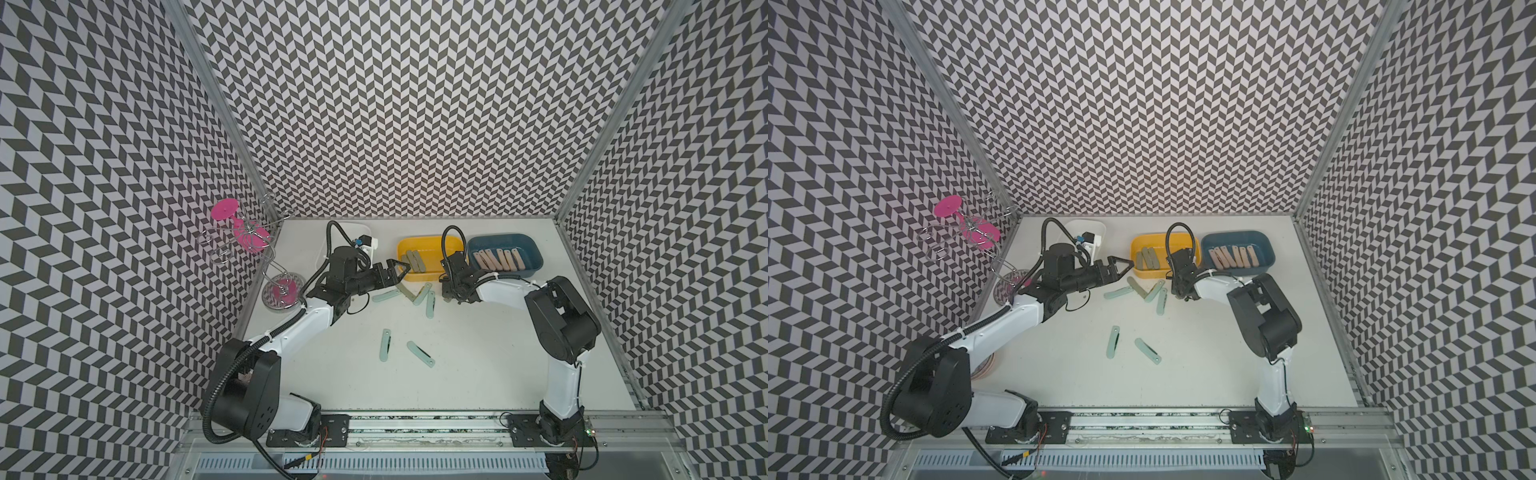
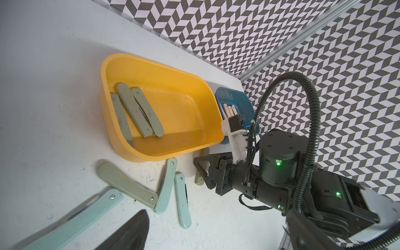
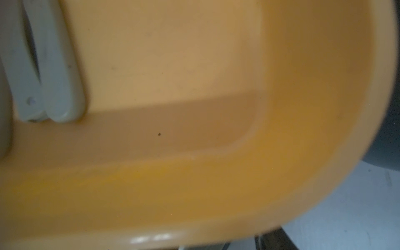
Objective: Place the fruit knives into the storage box by color
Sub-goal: Pick up the fruit knife from the center of the board, then place the fruit knife in the storage box, then pick up the fruit knife from the center of the board.
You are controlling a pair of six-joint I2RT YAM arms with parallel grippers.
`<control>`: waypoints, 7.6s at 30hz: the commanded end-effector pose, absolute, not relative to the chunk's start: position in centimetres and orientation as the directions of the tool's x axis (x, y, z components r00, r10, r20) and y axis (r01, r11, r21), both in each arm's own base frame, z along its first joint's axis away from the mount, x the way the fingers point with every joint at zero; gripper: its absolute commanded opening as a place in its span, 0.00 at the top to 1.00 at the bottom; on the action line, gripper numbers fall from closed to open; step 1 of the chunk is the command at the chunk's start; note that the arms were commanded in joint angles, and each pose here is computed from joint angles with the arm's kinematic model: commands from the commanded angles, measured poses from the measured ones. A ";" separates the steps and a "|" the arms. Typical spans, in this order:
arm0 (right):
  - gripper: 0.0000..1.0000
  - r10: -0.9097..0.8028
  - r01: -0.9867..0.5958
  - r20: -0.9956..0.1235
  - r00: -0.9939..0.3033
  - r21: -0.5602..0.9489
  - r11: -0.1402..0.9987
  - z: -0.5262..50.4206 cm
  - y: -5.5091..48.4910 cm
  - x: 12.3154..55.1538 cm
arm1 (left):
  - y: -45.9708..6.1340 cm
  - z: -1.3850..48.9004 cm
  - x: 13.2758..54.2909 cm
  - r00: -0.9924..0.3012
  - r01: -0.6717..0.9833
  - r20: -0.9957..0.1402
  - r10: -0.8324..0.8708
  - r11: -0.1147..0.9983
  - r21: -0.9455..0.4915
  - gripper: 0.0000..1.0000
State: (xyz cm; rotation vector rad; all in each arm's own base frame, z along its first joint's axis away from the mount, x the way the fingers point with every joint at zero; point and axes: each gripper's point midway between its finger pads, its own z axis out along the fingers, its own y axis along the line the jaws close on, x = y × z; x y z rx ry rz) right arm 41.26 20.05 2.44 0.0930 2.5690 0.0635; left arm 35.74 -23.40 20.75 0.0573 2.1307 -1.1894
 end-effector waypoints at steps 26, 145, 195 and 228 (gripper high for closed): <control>0.50 0.054 0.014 -0.498 -0.865 0.085 0.996 1.5 19.0 38.4 | -23.0 21.2 35.6 -0.750 0.349 -0.588 -0.301 0.576 -0.740 0.00; 0.53 0.091 -0.333 -0.701 -0.707 0.444 0.832 15.4 29.4 51.3 | -22.1 22.5 41.7 -0.718 0.332 -0.613 -0.328 0.614 -0.717 0.00; 0.56 -0.397 -0.523 -0.601 -0.693 0.042 0.851 2.8 36.3 40.7 | -17.3 20.8 35.6 -0.733 0.262 -0.563 -0.382 0.606 -0.751 0.00; 0.82 -0.319 -0.522 -0.576 -0.753 0.227 0.823 3.5 36.7 33.2 | -17.4 20.7 35.6 -0.732 0.261 -0.557 -0.391 0.594 -0.761 0.00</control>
